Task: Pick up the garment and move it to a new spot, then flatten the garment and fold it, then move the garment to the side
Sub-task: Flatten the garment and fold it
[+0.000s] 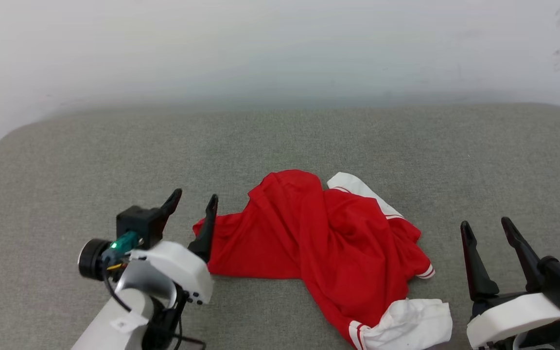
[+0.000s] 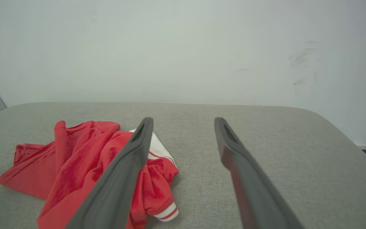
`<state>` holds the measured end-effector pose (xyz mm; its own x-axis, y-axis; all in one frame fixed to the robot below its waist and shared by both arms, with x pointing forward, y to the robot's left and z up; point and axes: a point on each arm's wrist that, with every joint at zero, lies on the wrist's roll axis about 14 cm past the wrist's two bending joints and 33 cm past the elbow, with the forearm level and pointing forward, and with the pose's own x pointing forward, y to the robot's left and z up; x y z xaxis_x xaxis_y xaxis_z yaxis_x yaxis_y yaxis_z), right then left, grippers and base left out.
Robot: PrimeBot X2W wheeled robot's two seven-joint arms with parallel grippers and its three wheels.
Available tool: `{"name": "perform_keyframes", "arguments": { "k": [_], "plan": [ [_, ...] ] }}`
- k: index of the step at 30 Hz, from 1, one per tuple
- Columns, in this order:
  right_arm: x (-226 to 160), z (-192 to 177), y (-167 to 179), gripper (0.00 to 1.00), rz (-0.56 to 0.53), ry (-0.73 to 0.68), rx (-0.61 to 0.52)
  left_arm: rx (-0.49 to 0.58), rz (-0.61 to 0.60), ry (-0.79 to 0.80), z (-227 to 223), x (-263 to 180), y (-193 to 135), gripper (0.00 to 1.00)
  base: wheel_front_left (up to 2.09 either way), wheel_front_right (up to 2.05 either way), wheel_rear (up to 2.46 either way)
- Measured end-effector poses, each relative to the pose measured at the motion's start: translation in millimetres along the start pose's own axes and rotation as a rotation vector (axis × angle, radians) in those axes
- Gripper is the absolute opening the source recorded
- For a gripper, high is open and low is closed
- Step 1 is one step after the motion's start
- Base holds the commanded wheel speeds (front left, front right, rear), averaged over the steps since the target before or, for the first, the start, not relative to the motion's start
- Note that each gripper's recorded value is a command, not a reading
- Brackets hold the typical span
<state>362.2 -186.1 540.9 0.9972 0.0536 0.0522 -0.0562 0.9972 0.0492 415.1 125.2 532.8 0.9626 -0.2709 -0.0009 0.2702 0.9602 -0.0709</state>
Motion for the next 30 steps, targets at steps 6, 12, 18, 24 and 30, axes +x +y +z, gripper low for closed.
{"name": "perform_keyframes", "arguments": {
  "k": [6, 12, 18, 24, 30],
  "plan": [
    [12, -9, -5, 1.0, -0.014, 0.028, -0.012, 0.002, -0.122, 0.17, -19, 41, -20, 1.0, 0.0, 0.0, 0.0],
    [18, -25, -19, 1.0, -0.054, 0.069, -0.015, 0.03, -0.229, 0.43, -65, 67, -30, 1.0, 0.0, 0.0, 0.0],
    [21, -42, -31, 1.0, -0.089, 0.104, -0.01, 0.068, -0.291, 0.686, -119, 70, -32, 1.0, 0.0, 0.0, 0.0],
    [26, -53, -39, 1.0, -0.109, 0.124, -0.009, 0.081, -0.305, 0.902, -161, 62, -26, 1.0, 0.0, 0.0, 0.0],
    [27, -58, -39, 1.0, -0.111, 0.132, -0.005, 0.037, -0.315, 0.931, -166, 60, -30, 0.0, 0.0, 0.0, 0.0]
  ]
}}
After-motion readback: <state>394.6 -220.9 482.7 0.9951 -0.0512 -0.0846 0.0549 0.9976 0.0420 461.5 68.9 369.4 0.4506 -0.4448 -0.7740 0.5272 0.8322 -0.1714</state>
